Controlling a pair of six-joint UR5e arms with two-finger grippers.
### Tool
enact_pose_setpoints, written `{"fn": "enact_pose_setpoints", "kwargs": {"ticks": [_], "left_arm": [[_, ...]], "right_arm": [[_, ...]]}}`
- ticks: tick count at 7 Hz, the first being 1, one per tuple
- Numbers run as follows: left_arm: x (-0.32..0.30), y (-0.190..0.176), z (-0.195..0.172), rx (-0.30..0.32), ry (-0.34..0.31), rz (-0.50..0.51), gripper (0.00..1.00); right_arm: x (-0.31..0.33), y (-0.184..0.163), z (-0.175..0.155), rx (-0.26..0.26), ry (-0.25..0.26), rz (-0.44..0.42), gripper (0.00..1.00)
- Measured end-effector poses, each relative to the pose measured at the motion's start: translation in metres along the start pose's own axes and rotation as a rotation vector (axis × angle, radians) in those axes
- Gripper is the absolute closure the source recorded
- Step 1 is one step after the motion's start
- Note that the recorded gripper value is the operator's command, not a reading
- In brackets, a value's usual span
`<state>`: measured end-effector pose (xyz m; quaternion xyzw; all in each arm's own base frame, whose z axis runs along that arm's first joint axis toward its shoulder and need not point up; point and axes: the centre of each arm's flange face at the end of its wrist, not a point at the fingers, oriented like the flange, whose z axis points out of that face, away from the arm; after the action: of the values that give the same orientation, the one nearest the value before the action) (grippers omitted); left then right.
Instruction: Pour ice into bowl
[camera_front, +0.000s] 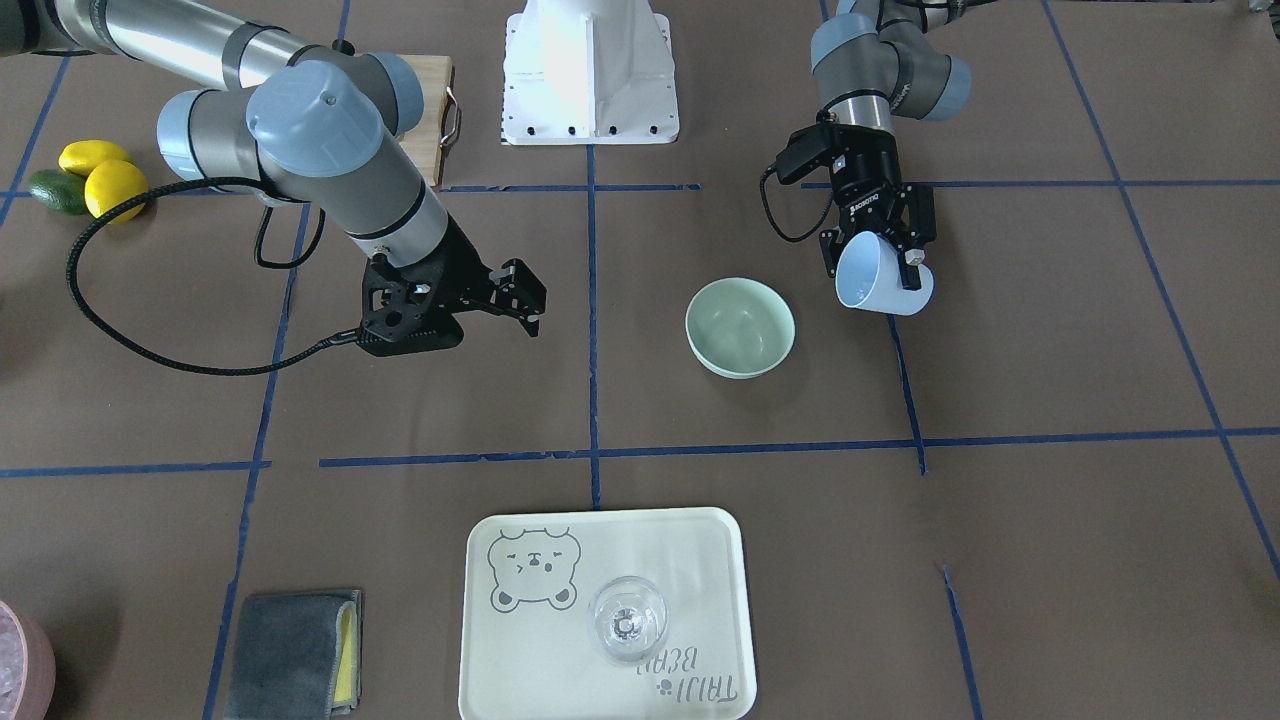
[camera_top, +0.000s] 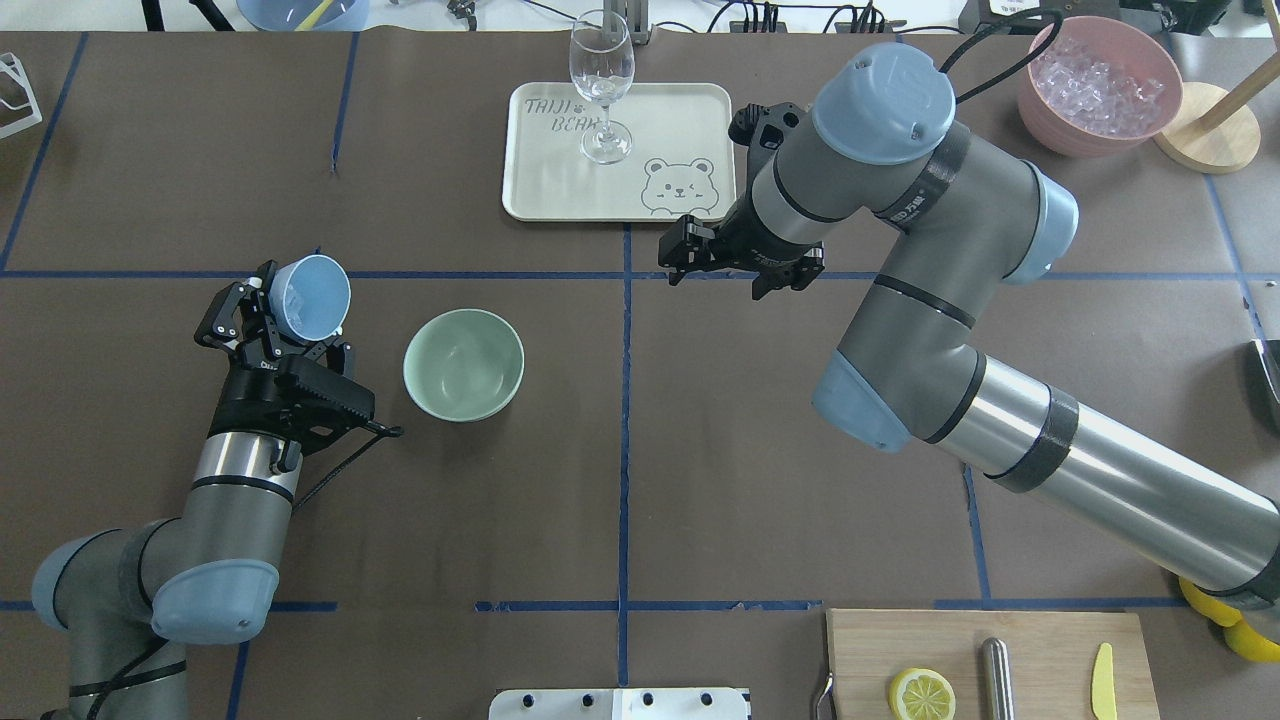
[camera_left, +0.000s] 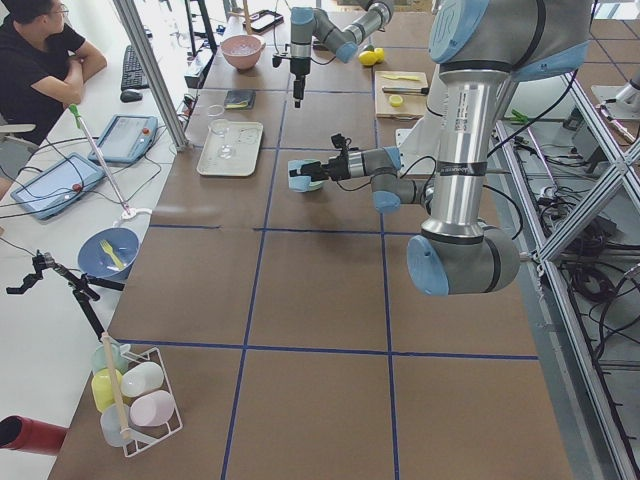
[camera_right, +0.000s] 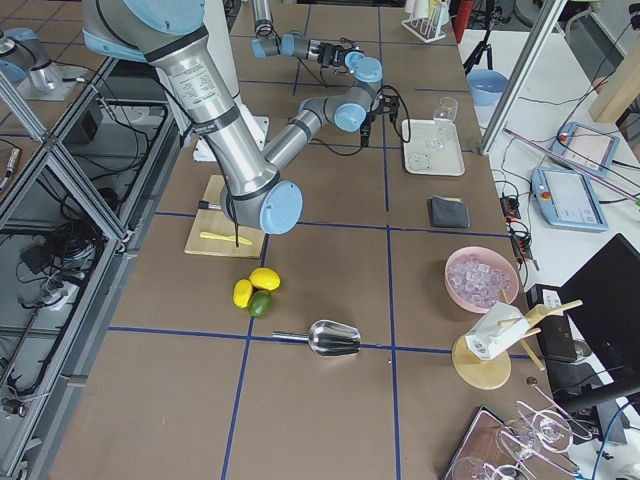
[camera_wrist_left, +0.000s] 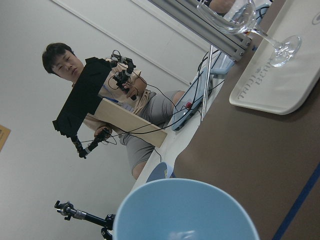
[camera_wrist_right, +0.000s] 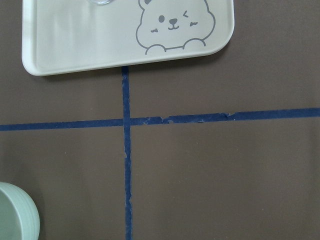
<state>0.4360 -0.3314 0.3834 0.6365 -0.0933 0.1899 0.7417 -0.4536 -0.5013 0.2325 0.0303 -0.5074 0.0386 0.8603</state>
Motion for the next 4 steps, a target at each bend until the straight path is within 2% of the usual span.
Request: {"fn": "enact_pose_setpoints", "kwargs": {"ticks": [4], "left_arm": [[0.019, -0.023, -0.001, 0.011, -0.018, 0.334, 1.0]], "right_arm": [[0.014, 0.005, 0.003, 0.005, -0.016, 0.002, 0.0]]}}
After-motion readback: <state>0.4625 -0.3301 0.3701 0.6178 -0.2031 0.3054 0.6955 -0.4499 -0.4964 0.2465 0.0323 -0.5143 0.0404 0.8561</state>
